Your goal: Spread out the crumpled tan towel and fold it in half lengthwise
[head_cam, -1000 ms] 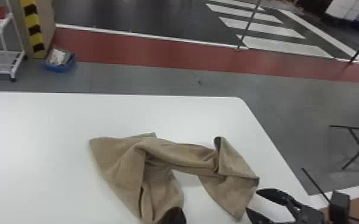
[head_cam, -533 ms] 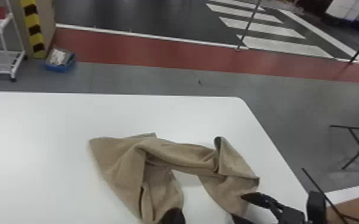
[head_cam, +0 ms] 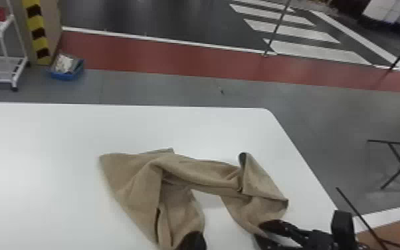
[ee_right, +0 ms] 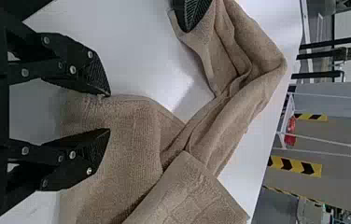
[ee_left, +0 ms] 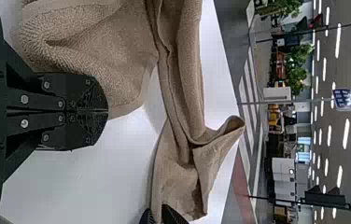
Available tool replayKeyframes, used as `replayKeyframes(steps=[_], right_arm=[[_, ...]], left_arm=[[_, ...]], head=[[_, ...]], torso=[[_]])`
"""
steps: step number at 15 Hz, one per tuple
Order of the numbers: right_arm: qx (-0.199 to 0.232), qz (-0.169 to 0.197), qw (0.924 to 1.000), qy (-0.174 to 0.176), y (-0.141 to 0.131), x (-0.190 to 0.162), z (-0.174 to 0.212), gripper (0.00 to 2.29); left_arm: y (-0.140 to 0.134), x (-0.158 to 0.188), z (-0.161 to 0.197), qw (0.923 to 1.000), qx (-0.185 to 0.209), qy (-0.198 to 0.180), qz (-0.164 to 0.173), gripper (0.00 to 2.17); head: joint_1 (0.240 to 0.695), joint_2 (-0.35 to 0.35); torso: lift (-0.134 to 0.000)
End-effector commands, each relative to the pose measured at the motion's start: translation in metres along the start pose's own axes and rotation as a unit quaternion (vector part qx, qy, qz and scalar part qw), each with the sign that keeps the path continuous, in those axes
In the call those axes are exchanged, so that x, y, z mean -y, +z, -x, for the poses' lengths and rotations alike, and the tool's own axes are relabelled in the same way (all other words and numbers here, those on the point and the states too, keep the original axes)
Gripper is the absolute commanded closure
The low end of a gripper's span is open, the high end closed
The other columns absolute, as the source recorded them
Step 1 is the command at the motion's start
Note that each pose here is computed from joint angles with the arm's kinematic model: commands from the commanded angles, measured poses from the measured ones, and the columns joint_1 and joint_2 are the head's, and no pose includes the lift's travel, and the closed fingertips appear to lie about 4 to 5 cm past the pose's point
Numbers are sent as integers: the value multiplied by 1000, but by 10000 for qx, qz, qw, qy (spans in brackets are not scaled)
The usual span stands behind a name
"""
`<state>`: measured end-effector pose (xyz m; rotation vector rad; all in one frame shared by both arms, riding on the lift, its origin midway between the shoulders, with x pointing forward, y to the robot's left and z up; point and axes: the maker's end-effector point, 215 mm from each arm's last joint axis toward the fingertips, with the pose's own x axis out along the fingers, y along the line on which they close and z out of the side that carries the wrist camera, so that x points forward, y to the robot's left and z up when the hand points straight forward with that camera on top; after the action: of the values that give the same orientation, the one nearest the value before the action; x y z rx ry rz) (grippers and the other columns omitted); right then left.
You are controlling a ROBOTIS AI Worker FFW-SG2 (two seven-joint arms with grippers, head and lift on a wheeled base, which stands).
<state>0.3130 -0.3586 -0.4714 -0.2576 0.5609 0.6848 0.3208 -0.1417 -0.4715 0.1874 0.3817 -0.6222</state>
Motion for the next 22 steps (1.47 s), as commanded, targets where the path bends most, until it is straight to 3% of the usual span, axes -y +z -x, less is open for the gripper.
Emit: replayKeyframes(steps=[1, 2, 3, 4, 7, 10, 13, 15, 17, 22], right_arm=[[22, 83, 9999, -96, 7, 6, 6, 1430], [65, 151, 9997, -175, 13, 9, 9, 1639], [137, 192, 9994, -239, 20, 13, 13, 1663], [273, 166, 9990, -297, 27, 17, 18, 1663], [603, 210, 9966, -519, 58, 34, 34, 1750], [993, -28, 9917, -813, 88, 64, 48, 1750], [1511, -286, 9766, -1506, 125, 123, 82, 1750], [1727, -871, 9648, -1781, 119, 157, 91, 1750], [1777, -1161, 9545, -2095, 122, 198, 114, 1750], [1949, -1683, 9405, -2217, 128, 225, 118, 1750]], left_arm=[[-2, -7, -2, 10000, -43, 54, -1, 1382], [-4, -10, -2, 9999, -73, 95, 2, 1403], [-3, -15, -2, 9999, -68, 150, 18, 1727], [-5, -19, -1, 9998, -90, 203, 9, 1791], [3, -37, -2, 9994, -34, 348, 40, 1794], [21, -75, 3, 9977, 140, 648, 149, 1794], [47, -147, 23, 9916, 414, 1203, 249, 1794], [58, -214, 45, 9834, 531, 1702, 353, 1794], [71, -282, 76, 9724, 698, 2152, 577, 1794], [78, -343, 103, 9602, 733, 2622, 620, 1794]], head=[[695, -350], [695, -350], [695, -350], [695, -350], [695, -350], [695, -350], [695, -350], [695, -350], [695, -350], [695, -350]], torso=[[-125], [-125], [-125], [-125], [-125], [-125], [-125], [-125], [-125], [-125]])
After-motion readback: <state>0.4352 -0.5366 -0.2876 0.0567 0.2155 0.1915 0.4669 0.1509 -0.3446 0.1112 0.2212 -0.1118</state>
